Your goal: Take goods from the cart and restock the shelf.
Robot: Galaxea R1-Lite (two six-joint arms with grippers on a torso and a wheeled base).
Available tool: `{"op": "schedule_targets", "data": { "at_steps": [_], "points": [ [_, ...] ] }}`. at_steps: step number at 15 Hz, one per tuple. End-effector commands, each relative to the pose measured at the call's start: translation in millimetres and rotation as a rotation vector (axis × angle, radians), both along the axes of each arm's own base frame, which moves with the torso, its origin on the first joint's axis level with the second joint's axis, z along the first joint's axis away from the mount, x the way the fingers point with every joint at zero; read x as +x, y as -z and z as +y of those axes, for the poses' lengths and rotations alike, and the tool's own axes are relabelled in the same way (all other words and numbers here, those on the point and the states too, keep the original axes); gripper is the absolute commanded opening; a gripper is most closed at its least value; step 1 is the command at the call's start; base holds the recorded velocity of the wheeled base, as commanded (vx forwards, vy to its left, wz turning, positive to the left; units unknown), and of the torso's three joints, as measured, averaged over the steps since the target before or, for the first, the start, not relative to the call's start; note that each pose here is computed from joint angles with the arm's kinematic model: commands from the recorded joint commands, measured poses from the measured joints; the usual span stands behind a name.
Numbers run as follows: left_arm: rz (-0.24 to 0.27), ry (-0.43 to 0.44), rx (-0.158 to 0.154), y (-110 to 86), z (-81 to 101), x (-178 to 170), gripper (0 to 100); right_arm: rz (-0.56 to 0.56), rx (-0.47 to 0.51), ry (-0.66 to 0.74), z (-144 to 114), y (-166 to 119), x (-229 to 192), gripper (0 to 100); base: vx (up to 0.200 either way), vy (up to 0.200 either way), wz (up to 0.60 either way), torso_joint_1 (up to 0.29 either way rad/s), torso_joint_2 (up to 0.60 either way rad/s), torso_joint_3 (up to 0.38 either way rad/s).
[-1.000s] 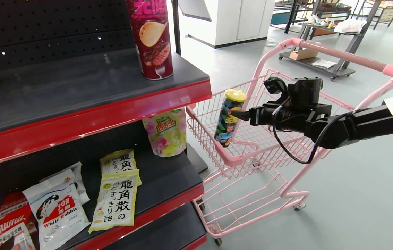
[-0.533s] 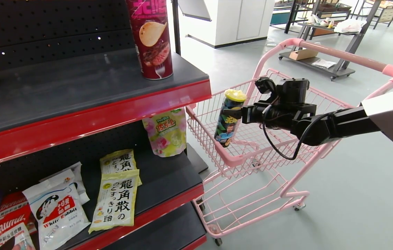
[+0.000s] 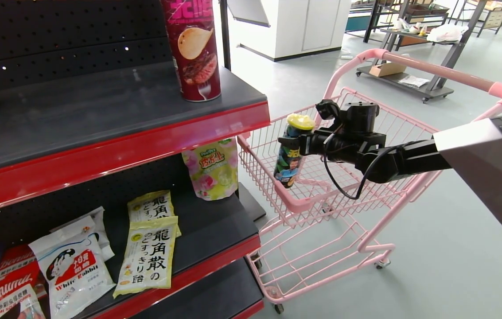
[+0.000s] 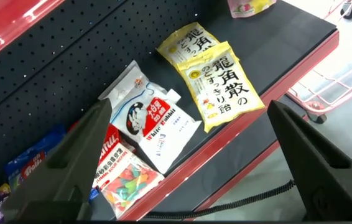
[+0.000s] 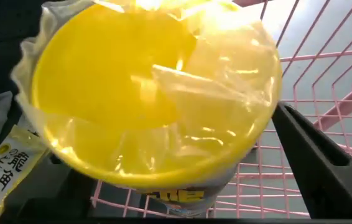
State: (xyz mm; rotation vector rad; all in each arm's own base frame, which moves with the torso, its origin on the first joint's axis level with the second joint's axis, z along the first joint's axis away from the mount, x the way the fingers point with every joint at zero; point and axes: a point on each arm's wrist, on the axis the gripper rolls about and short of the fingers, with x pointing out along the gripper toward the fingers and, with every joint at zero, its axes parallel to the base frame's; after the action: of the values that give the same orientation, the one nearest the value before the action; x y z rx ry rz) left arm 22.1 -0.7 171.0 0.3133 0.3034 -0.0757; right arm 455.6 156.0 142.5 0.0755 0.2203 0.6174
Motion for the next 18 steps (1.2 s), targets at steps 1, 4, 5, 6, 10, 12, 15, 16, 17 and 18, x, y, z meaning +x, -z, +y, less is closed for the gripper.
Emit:
{"op": "schedule_targets", "data": {
  "at_steps": [1,4,5,6,10,12,15,16,17,18],
  "points": [
    [0.0,-0.002,0.001,-0.3,0.0,0,100,0.003,0.005,0.0,3,7,7,0,0.0,0.0,0.0,0.0,0.0,0.0],
    [0.0,-0.002,0.001,-0.3,0.0,0,100,0.001,0.017,-0.009,8,4,6,0,0.0,0.0,0.0,0.0,0.0,0.0],
    [-0.001,-0.002,0.001,-0.4,0.0,0,100,-0.003,0.019,-0.011,8,1,5,0,0.0,0.0,0.0,0.0,0.0,0.0],
    [-0.003,-0.002,0.0,-0.4,0.1,0,100,-0.013,0.022,-0.02,11,-8,-2,0,0.0,0.0,0.0,0.0,0.0,0.0],
    [-0.009,0.0,-0.001,-0.5,0.3,-1,100,-0.083,0.018,-0.032,5,-65,-52,0,0.0,0.0,0.0,0.0,0.0,0.0],
    [-0.009,0.004,-0.004,-0.1,0.2,-2,100,-0.16,0.024,-0.02,-8,-103,-85,0,0.0,0.0,0.0,0.0,0.0,0.0],
    [-0.02,0.008,-0.008,-2.4,0.3,-2,100,-0.178,0.026,0.006,-36,-150,-160,0,0.0,0.0,0.0,0.0,0.0,0.0],
    [-0.02,0.009,-0.008,-1.6,0.3,-3,100,-0.151,0.014,0.005,-42,-156,-191,0,0.0,0.0,0.0,0.0,0.0,0.0],
    [-0.02,0.008,-0.008,-0.4,0.5,-4,100,-0.119,-0.011,0.039,-51,-158,-220,0,0.0,0.0,0.0,0.0,0.0,0.0],
    [-0.02,0.009,-0.008,1.0,0.7,-5,100,-0.1,-0.052,0.084,-59,-157,-244,0,0.0,0.0,0.0,0.0,0.0,0.0]
  ]
}}
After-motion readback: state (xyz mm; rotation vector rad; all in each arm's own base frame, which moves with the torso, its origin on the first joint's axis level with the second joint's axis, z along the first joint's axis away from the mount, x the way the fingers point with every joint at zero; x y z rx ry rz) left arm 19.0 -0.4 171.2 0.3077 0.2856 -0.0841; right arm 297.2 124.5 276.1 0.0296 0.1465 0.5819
